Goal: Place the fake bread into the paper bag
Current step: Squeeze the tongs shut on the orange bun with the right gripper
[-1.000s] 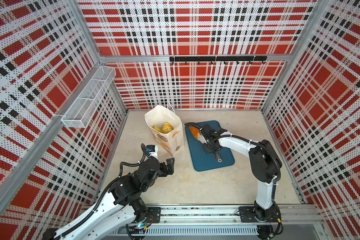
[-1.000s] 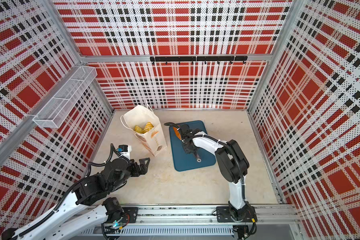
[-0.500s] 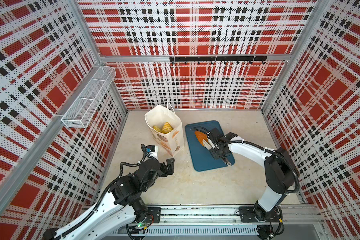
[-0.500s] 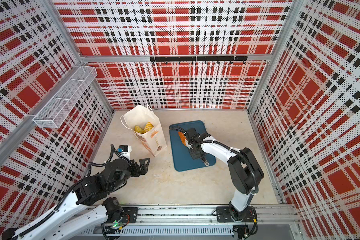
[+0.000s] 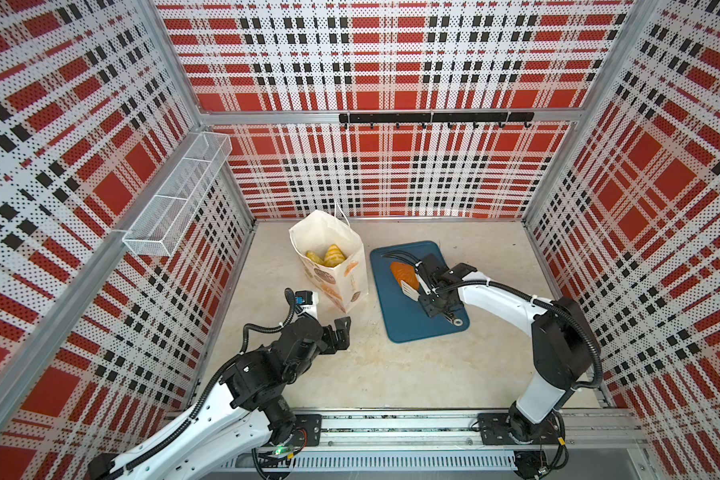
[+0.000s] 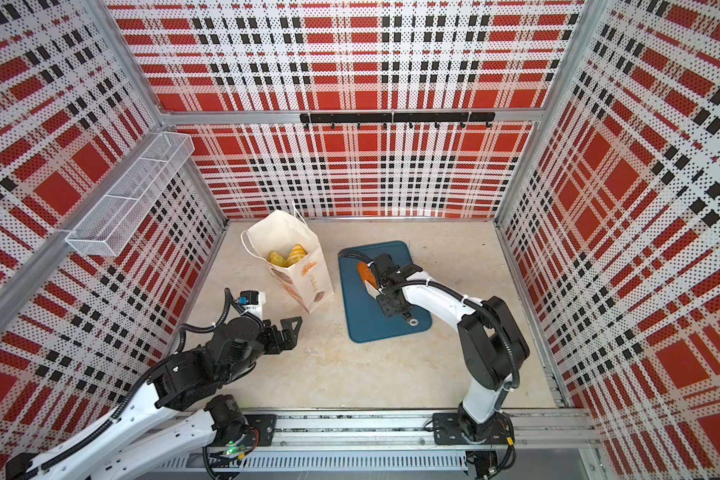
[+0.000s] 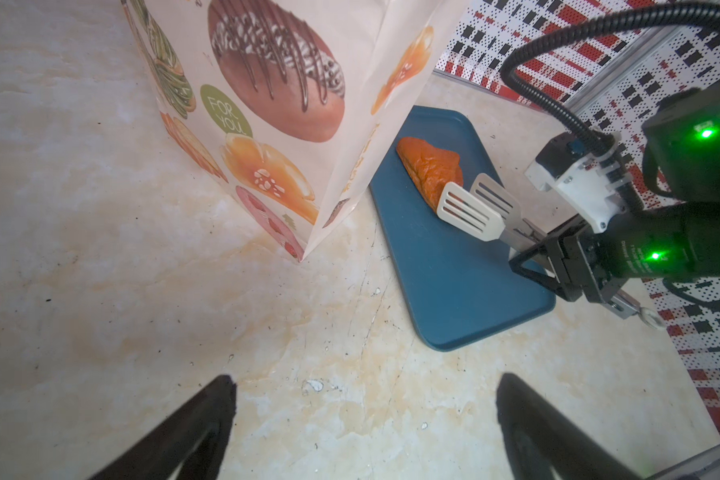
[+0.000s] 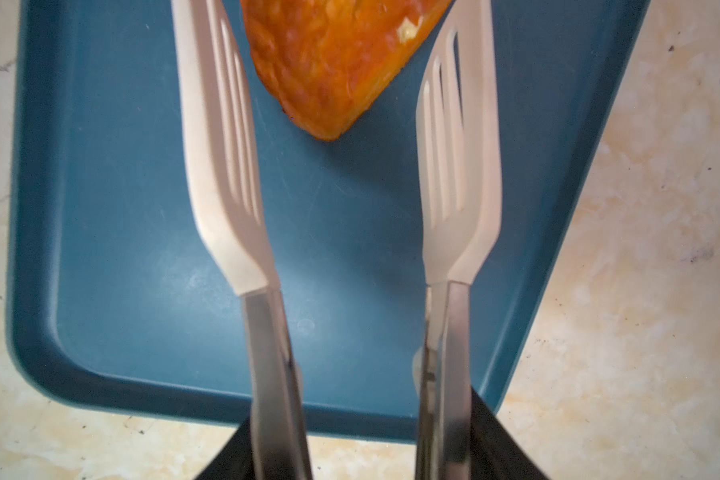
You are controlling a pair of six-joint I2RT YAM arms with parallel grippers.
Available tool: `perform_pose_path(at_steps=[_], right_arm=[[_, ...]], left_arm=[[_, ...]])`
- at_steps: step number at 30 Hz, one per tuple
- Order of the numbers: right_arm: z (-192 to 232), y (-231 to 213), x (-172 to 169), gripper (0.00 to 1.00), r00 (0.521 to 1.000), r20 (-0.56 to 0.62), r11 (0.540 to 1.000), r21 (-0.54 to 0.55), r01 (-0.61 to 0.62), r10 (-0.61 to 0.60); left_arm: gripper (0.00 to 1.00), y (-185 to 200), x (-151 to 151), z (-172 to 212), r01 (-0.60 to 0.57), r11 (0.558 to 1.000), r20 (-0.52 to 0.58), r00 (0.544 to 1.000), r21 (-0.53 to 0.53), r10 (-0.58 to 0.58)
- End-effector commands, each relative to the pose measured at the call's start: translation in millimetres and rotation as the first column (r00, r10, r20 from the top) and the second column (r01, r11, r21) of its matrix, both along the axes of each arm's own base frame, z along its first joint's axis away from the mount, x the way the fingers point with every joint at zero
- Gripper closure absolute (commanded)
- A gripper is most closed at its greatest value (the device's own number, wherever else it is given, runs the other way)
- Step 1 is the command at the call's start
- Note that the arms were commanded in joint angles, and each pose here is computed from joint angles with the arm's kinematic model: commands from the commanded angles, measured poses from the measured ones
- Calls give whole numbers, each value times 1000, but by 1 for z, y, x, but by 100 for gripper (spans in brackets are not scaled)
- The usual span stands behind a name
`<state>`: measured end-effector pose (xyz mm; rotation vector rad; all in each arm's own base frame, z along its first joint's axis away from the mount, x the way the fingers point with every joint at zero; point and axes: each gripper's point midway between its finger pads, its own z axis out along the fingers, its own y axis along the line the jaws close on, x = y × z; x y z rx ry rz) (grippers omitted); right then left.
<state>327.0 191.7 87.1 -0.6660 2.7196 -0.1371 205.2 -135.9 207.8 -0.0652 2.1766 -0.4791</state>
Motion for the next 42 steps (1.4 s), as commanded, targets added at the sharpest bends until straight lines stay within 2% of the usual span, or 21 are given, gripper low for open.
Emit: perform_pose_path(at_steps=[1, 14, 22, 26, 30, 42], right_arm=[[4, 11, 17, 42, 999, 36, 999, 24, 25, -26], [-7, 14, 35, 42, 999, 24, 999, -39, 36, -35], [-12, 14, 33, 57, 1000, -2, 998, -62, 15, -15], [-8, 15, 32, 64, 1000, 8, 999, -38, 13, -13], [0, 18, 31, 67, 1000, 25, 1000, 6, 12, -12], [32, 17, 23, 67, 996, 89, 995, 99, 7, -16]], left_arm=[[1, -1, 0, 2, -6, 1000, 10, 1000, -23, 6], [1, 3, -1, 1, -13, 1000, 12, 1000, -21, 14], [1, 5, -2, 2, -19, 1000, 15, 1000, -21, 19], [1, 5, -1, 3, -20, 1000, 16, 1000, -20, 21], [1, 4, -1, 3, -18, 1000, 14, 1000, -18, 18], [1, 1, 1, 6, -13, 1000, 13, 1000, -17, 13]])
